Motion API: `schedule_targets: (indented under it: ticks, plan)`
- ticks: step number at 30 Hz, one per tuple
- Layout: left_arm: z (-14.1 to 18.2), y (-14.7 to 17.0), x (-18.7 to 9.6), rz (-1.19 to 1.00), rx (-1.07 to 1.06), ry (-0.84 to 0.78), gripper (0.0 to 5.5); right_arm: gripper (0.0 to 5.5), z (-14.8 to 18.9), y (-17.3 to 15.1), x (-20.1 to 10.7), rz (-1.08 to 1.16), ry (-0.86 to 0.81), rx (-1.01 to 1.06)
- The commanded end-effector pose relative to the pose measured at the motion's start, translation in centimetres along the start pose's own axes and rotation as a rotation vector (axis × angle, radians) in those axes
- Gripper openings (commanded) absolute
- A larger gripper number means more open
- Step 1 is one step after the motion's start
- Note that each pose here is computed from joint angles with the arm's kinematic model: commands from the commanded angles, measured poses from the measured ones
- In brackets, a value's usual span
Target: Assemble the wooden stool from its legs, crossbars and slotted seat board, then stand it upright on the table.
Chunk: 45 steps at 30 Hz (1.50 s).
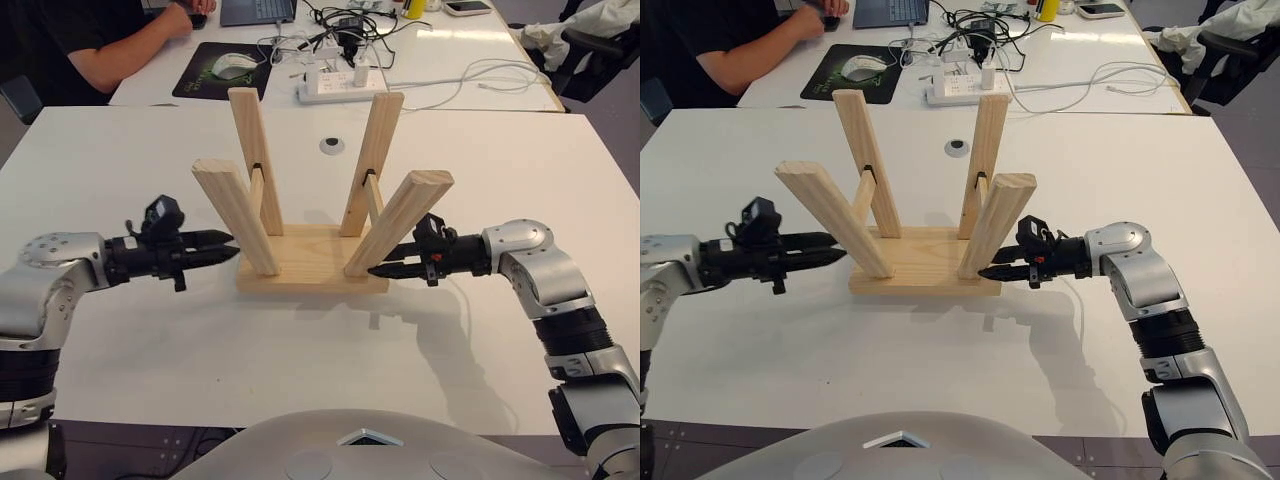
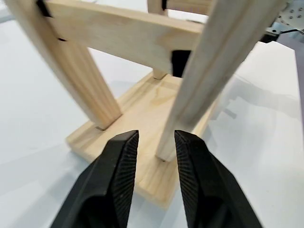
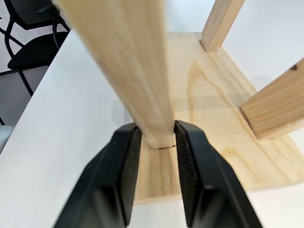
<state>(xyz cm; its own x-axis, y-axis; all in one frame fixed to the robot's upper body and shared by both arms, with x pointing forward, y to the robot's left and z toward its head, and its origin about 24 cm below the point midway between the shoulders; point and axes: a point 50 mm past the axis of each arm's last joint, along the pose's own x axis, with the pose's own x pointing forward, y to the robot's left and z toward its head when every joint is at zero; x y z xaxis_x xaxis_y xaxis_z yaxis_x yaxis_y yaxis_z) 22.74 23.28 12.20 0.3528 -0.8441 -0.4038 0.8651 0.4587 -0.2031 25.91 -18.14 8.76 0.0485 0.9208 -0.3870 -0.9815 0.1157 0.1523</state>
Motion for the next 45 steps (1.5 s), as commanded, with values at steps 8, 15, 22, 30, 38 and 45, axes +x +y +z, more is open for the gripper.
schedule_targets:
  ticks: [8,15,22,30,38,45]
  plan:
    - [-0.9,-1.0,0.8,-0.076,-0.004,0.089,1.4,1.04,0.7,-0.1,0.6,0.065,-0.001,-0.004]
    - [-0.7,-0.4,0.6,-0.036,-0.01,0.068,1.4,1.04,0.5,0.1,0.7,0.076,0.003,0.006]
    - [-0.7,-0.5,0.7,-0.041,-0.017,0.06,1.4,1.04,0.7,0.1,0.7,0.086,0.002,0.005]
    - [-0.7,-1.6,2.1,-0.105,-0.046,0.024,1.4,1.04,1.1,0.2,0.7,0.111,0.005,0.009]
    - [0.8,-1.6,1.1,-0.165,-0.155,0.005,1.08,1.04,2.5,1.3,-0.2,0.174,-0.014,0.083]
    - [2.5,-2.9,0.8,-0.314,-0.307,-0.025,1.08,1.01,4.0,2.0,-0.9,0.241,-0.057,0.225]
